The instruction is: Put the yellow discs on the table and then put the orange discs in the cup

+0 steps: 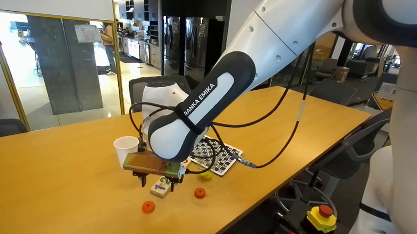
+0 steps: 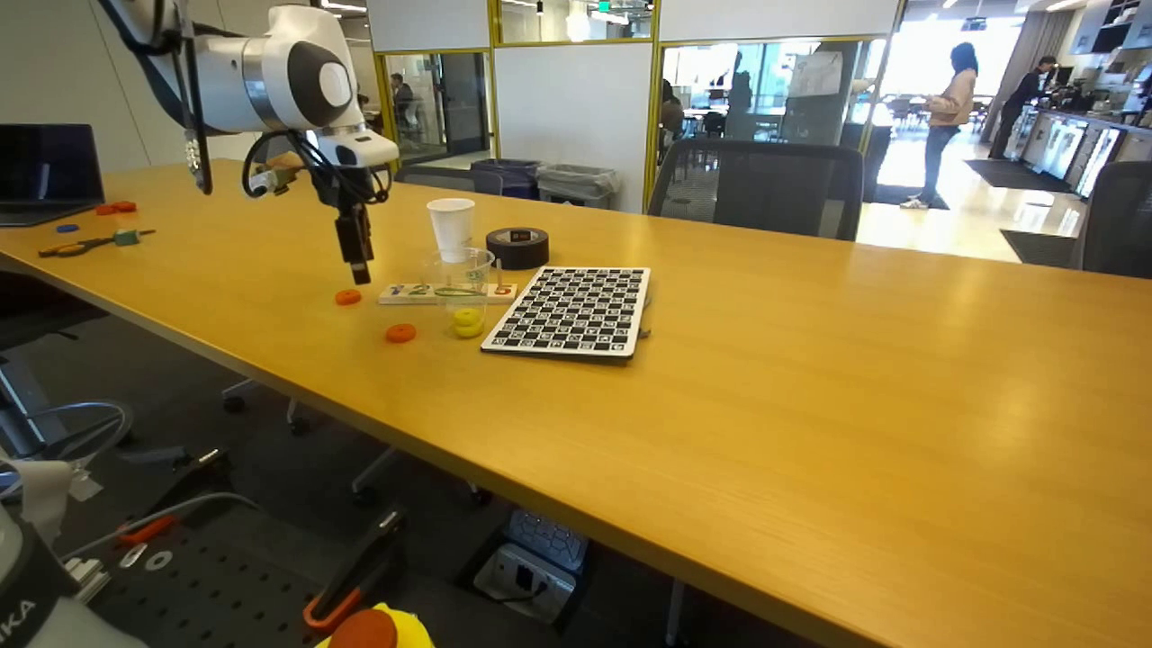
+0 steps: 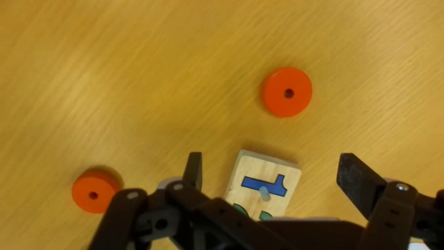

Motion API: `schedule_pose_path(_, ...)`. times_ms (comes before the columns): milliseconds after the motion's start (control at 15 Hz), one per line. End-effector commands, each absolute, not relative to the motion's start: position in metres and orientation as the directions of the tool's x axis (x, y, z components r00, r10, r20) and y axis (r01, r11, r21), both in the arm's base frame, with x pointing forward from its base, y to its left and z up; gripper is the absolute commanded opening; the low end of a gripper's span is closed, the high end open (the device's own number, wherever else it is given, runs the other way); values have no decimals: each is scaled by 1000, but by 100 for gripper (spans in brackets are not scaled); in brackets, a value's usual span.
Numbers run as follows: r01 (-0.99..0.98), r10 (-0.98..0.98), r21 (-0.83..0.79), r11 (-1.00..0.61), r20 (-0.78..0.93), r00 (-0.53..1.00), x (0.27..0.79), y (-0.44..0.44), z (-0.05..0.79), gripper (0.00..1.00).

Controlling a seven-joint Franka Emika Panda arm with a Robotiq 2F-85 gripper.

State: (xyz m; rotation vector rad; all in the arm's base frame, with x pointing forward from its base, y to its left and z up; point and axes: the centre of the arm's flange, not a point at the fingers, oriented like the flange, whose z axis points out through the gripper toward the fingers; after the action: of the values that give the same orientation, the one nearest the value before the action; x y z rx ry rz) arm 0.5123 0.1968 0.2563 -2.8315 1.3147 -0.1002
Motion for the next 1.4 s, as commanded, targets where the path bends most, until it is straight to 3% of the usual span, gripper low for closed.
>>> schedule_pose_path(0,-807,-807,11,-590,33,590,508,218,252,100)
schedule_pose_path(1333,-770,-770,-59,-635,-26,637,521,233,216,100)
